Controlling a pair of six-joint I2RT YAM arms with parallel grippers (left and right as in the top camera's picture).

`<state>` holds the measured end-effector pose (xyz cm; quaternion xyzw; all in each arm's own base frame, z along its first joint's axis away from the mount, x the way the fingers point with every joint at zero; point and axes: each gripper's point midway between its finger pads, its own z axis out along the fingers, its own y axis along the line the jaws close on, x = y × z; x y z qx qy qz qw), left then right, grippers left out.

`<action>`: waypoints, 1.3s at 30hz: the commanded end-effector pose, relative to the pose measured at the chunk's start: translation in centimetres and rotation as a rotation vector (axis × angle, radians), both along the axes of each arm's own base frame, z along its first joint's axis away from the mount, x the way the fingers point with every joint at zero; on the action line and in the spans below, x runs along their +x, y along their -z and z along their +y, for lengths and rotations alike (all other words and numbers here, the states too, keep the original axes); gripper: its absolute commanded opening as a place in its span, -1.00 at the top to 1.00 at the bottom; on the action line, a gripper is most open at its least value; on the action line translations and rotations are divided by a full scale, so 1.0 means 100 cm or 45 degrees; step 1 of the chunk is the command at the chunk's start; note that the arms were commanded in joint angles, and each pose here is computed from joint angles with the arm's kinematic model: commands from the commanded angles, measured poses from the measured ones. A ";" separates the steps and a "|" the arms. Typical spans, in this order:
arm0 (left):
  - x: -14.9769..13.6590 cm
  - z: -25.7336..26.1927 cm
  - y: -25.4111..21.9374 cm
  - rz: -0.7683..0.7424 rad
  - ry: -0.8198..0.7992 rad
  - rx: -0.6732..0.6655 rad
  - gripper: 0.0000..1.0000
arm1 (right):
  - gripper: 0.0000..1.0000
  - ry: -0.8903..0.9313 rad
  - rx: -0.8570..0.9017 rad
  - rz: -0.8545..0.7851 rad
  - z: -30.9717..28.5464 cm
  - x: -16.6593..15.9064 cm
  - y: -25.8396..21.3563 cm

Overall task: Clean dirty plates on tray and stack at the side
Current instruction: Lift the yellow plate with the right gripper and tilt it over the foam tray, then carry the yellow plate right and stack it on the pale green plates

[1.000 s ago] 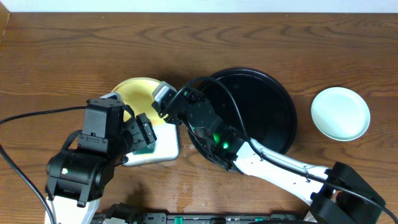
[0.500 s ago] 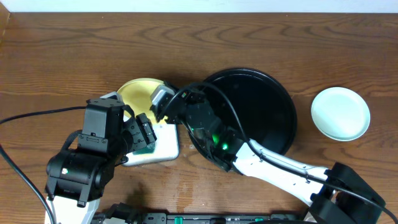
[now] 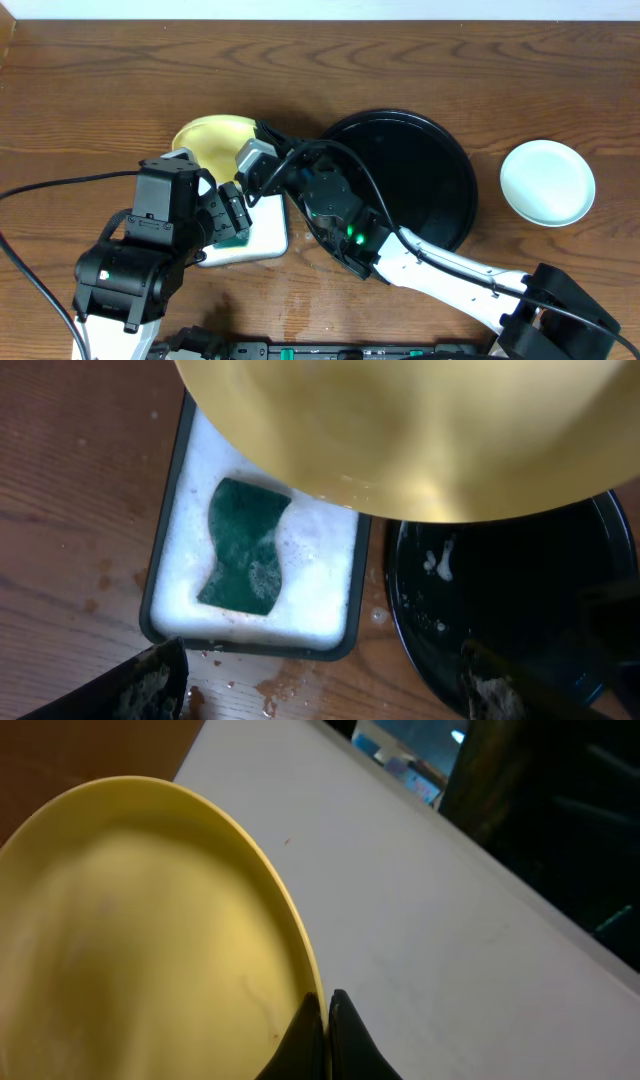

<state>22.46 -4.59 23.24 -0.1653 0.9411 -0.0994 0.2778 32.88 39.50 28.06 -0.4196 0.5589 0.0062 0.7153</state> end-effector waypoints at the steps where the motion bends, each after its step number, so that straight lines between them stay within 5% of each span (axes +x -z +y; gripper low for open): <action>1: 0.001 0.001 -0.007 -0.024 0.005 0.003 -0.72 | 0.98 0.009 0.038 -0.039 -0.003 -0.003 -0.019; 15: 0.001 0.001 -0.007 -0.024 0.005 0.003 -0.72 | 0.98 -0.002 -0.026 -0.033 -0.001 -0.005 -0.011; 18: 0.001 0.001 -0.007 -0.024 0.004 0.003 -0.72 | 0.98 0.200 -0.031 -0.069 -0.025 0.012 -0.017; 23: 0.001 0.001 -0.007 -0.024 0.004 0.003 -0.72 | 0.98 0.220 -0.073 -0.052 -0.025 0.010 -0.010; 28: 0.001 0.001 -0.007 -0.024 0.004 0.003 -0.72 | 0.98 0.237 0.135 0.238 -0.029 0.012 0.017; 33: 0.001 0.001 -0.007 -0.024 0.004 0.003 -0.72 | 0.98 0.631 0.591 0.719 -0.092 0.040 0.071; 39: 0.001 0.001 -0.007 -0.024 0.004 0.003 -0.72 | 0.98 0.448 0.900 1.264 -0.127 0.046 0.069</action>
